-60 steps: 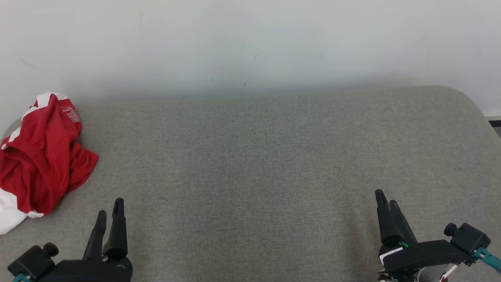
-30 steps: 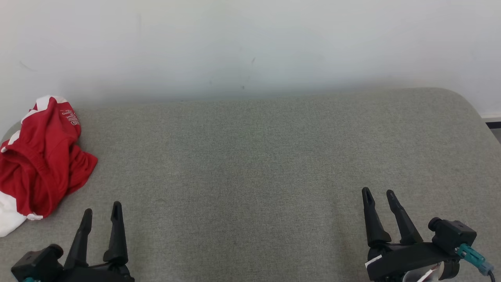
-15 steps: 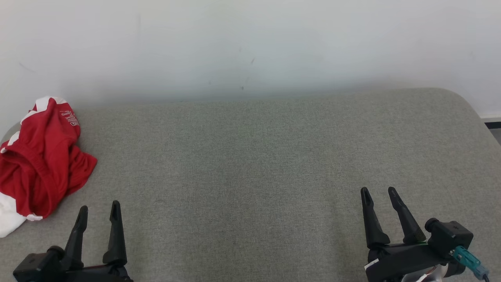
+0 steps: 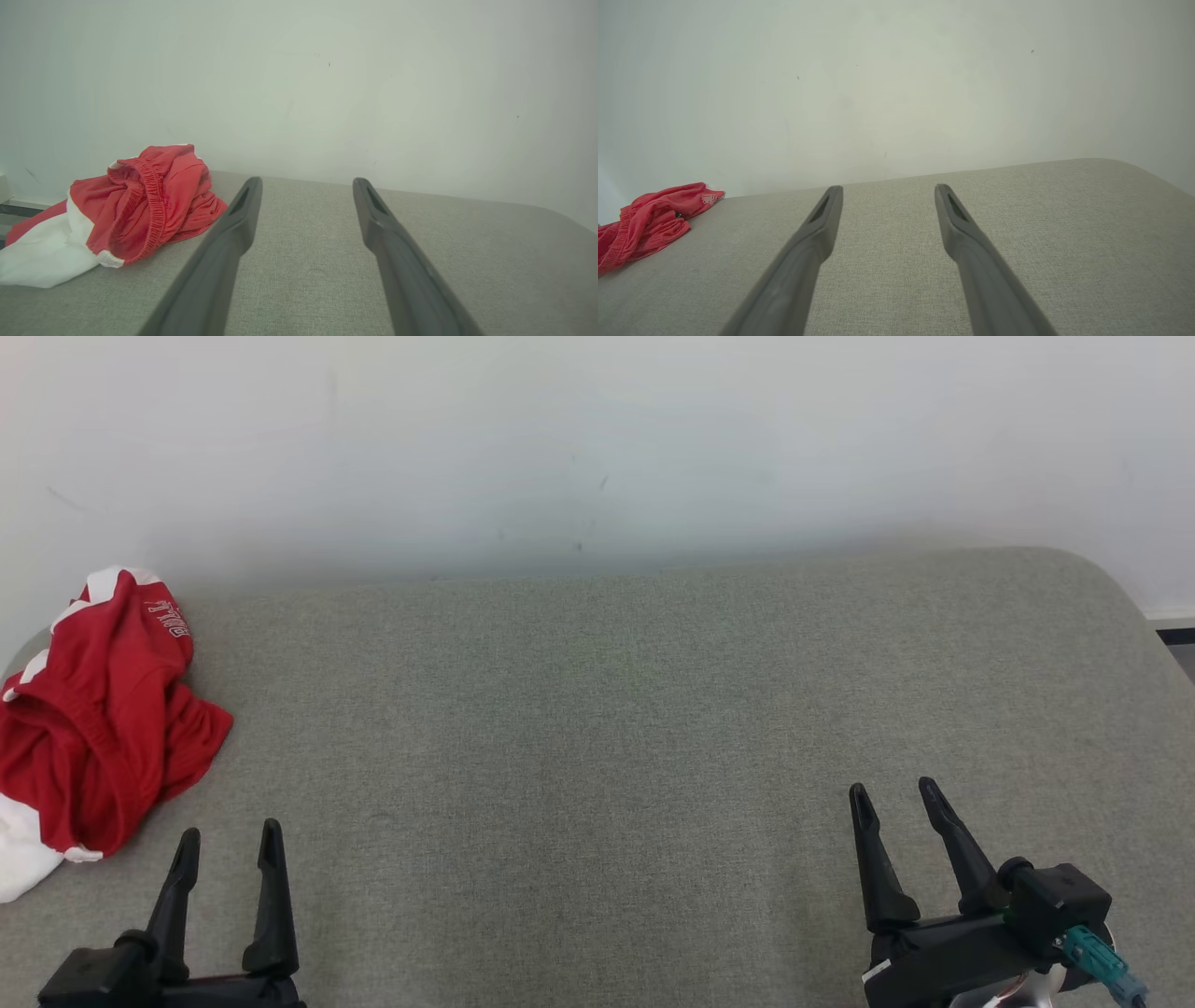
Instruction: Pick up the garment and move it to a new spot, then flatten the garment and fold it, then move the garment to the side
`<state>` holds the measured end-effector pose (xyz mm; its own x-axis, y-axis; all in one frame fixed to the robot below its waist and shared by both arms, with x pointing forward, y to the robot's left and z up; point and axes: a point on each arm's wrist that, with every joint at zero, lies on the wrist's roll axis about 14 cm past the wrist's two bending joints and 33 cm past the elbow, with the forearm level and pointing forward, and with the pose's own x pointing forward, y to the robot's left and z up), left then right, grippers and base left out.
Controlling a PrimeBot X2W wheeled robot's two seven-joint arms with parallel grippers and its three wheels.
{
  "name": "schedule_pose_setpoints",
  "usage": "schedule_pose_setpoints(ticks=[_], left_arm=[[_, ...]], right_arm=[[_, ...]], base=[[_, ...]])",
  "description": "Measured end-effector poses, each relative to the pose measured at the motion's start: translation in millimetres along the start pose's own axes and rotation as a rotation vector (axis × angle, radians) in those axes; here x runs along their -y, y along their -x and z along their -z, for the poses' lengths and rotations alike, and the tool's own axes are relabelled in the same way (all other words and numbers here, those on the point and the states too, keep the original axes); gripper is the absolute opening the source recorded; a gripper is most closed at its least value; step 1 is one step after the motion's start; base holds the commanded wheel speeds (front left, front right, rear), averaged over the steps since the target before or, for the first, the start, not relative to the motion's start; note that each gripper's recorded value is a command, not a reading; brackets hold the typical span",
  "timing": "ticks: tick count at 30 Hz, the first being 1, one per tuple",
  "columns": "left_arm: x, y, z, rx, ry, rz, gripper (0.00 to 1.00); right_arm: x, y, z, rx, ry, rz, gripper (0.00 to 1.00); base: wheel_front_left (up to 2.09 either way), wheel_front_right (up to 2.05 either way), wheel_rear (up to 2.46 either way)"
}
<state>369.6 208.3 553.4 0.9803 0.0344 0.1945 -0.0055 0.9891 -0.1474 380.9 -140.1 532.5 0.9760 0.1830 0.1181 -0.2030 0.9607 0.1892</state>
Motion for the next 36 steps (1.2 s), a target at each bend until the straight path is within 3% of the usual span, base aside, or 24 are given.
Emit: schedule_pose_setpoints(ticks=[25, 36], left_arm=[[-3, 6, 2, 0.018, -0.071, 0.008, 1.00], [-5, 8, 9, -0.005, -0.055, 0.005, 1.00]], right_arm=[[3, 5, 0, 0.009, 0.079, 0.008, 1.00], [9, 6, 1, 0.009, 0.043, 0.030, 1.00]], base=[[0.00, 0.00, 0.00], [0.00, 0.00, 0.00]])
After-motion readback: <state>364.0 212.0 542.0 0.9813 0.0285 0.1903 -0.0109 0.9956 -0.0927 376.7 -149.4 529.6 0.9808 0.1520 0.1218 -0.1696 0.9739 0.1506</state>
